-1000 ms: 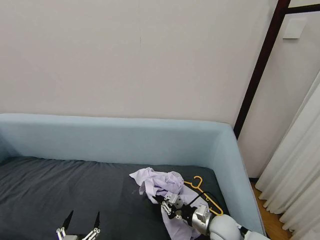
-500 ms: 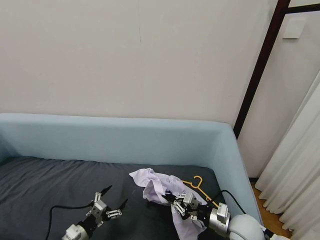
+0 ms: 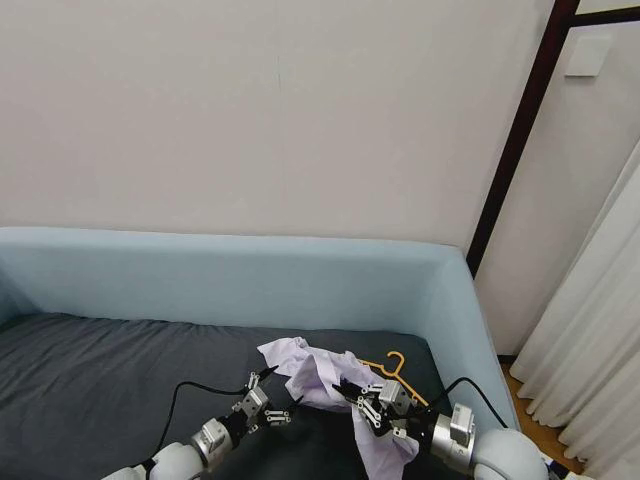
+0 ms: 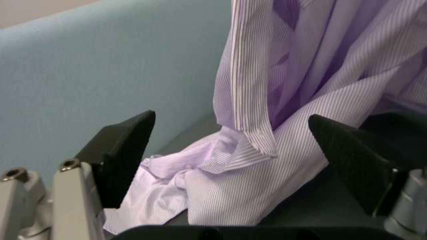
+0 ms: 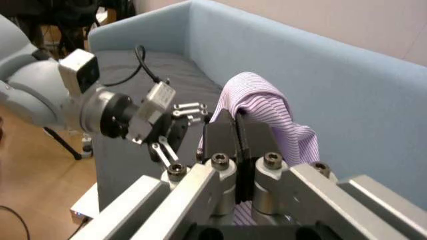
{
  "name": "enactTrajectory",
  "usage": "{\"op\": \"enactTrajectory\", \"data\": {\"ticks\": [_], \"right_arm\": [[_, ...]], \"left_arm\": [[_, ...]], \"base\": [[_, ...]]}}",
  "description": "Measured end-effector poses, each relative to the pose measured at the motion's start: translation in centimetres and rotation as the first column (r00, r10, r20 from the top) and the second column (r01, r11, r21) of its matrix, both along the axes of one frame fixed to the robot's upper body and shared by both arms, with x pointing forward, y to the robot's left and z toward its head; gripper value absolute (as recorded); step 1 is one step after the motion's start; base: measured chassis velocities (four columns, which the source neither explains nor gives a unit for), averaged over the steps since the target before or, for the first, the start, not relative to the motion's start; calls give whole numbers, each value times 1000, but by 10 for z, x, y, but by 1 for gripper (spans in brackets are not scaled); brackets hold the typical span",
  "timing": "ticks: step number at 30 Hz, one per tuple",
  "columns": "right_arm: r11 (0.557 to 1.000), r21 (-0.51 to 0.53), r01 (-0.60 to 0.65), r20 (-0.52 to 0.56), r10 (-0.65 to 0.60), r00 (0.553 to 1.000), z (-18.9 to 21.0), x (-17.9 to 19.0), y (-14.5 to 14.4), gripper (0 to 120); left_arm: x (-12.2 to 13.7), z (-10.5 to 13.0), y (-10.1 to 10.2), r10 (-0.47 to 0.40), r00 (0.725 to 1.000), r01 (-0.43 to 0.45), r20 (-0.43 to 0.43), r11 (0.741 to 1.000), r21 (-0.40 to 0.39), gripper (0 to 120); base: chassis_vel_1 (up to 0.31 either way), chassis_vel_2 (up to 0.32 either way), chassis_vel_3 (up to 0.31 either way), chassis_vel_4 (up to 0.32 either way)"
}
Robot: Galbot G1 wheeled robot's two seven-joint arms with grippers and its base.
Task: Pick up the clothes from the sofa and hang them on the clothes hanger.
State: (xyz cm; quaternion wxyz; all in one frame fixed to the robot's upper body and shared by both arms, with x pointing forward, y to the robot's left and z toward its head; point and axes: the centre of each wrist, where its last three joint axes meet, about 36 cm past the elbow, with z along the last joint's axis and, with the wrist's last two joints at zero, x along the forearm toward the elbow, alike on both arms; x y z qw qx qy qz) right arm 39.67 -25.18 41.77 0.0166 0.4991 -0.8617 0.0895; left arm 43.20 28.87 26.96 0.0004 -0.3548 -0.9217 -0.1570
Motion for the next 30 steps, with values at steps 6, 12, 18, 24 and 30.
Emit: {"op": "enactTrajectory", "data": {"ticks": [6, 12, 18, 24, 30], "right_arm": [[1000, 7, -8, -3, 8, 1000, 2, -3, 4, 0], [1000, 6, -4, -13, 5, 1000, -1, -7, 2, 0], [1000, 0, 9, -19, -9, 1000, -5, -8, -2, 0], [1000, -3, 12, -16, -12, 1000, -5, -8, -5, 0], [999, 11, 37, -17, -37, 999, -3, -4, -9, 0]], "left_arm": [[4, -9, -10, 2, 1000, -2, -4, 1000, -2, 74], [8, -17, -17, 8, 1000, -8, -5, 1000, -1, 45], [9, -16, -19, 19, 1000, -19, 16, 1000, 8, 27], [14, -10, -24, 26, 999, -26, 34, 1000, -5, 3], [12, 0, -25, 38, 998, -36, 55, 999, -23, 0]], "base": [[0, 0, 0, 0], [0, 0, 0, 0], [0, 0, 0, 0], [0, 0, 0, 0], [0, 0, 0, 0]]}}
